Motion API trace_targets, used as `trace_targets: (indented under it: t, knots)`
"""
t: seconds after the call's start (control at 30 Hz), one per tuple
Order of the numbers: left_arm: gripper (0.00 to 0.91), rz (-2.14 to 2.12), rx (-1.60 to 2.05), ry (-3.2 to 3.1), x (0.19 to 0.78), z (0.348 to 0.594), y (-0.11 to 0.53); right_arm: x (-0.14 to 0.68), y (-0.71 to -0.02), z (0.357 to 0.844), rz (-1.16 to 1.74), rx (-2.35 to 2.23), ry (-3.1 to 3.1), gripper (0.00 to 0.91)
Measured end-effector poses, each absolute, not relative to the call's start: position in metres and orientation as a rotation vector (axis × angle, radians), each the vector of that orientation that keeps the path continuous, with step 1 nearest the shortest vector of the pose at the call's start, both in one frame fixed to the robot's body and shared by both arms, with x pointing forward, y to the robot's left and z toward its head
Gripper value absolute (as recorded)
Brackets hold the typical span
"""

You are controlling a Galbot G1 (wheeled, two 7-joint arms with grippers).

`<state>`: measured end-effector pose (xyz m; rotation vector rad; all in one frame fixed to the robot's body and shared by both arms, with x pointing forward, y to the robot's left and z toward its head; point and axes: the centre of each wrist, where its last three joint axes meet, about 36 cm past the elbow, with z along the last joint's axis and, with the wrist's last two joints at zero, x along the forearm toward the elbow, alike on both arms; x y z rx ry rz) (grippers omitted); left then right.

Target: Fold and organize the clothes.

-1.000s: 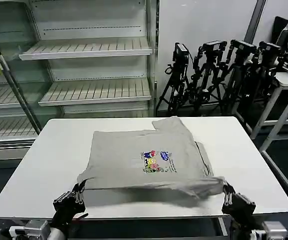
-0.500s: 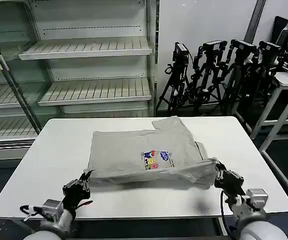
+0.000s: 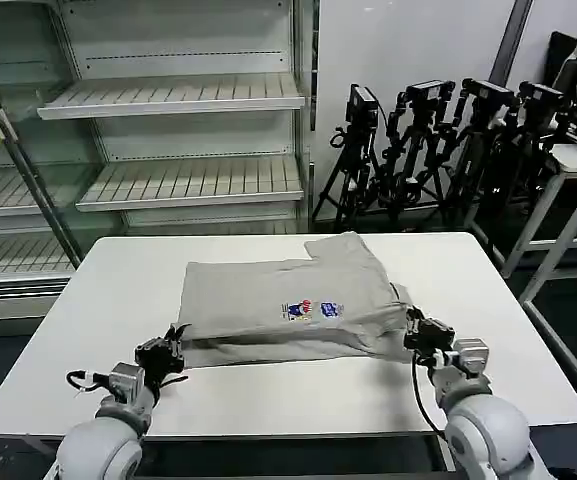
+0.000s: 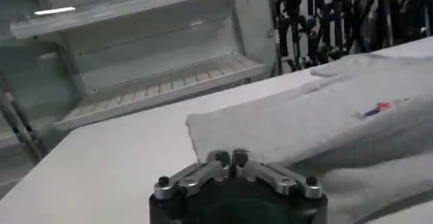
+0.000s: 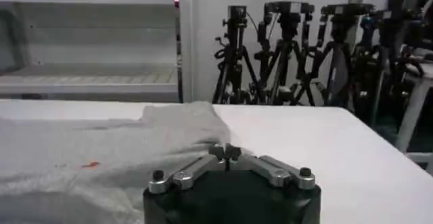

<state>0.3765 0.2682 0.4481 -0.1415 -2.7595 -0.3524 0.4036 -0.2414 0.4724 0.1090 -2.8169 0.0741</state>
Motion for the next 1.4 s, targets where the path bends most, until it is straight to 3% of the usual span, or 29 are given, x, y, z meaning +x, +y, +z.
trace_targets:
  t: [0.03, 0.07, 0.43, 1.1, 1.13, 1.17, 1.2, 1.3, 1.33, 1.37, 1.4]
  knots:
    - [0.907, -0.354, -0.142, -2.760, 0.378, 0.448, 0.268, 0.406, -0.240, 0.470, 0.078, 0.109, -2.812, 0.856]
    - [0.907, -0.355, -0.143, -2.760, 0.380, 0.447, 0.268, 0.407, -0.239, 0.468, 0.083, 0.106, -2.810, 0.907]
    - [0.907, -0.341, -0.123, -2.771, 0.390, 0.443, 0.266, 0.412, -0.229, 0.456, 0.118, 0.060, -2.799, 0.907]
    - [0.907, -0.220, -0.103, -2.722, 0.356, 0.435, 0.263, 0.392, -0.243, 0.439, 0.131, 0.025, -2.761, 0.907]
    - [0.292, -0.215, -0.102, -2.719, 0.357, 0.435, 0.263, 0.392, -0.243, 0.437, 0.128, 0.029, -2.755, 0.907]
    - [0.081, -0.211, -0.102, -2.716, 0.357, 0.434, 0.263, 0.393, -0.243, 0.436, 0.126, 0.034, -2.749, 0.907]
    - [0.081, -0.206, -0.102, -2.713, 0.357, 0.433, 0.264, 0.393, -0.243, 0.434, 0.123, 0.038, -2.744, 0.907]
    - [0.050, -0.194, -0.101, -2.706, 0.358, 0.428, 0.264, 0.394, -0.243, 0.429, 0.115, 0.050, -2.725, 0.796]
    - [0.050, -0.190, -0.101, -2.702, 0.358, 0.427, 0.264, 0.395, -0.243, 0.428, 0.112, 0.050, -2.720, 0.494]
    - [0.050, -0.187, -0.100, -2.698, 0.358, 0.425, 0.265, 0.394, -0.243, 0.427, 0.108, 0.052, -2.717, 0.282]
    - [0.050, -0.184, -0.099, -2.694, 0.358, 0.423, 0.265, 0.394, -0.243, 0.426, 0.103, 0.055, -2.713, 0.000]
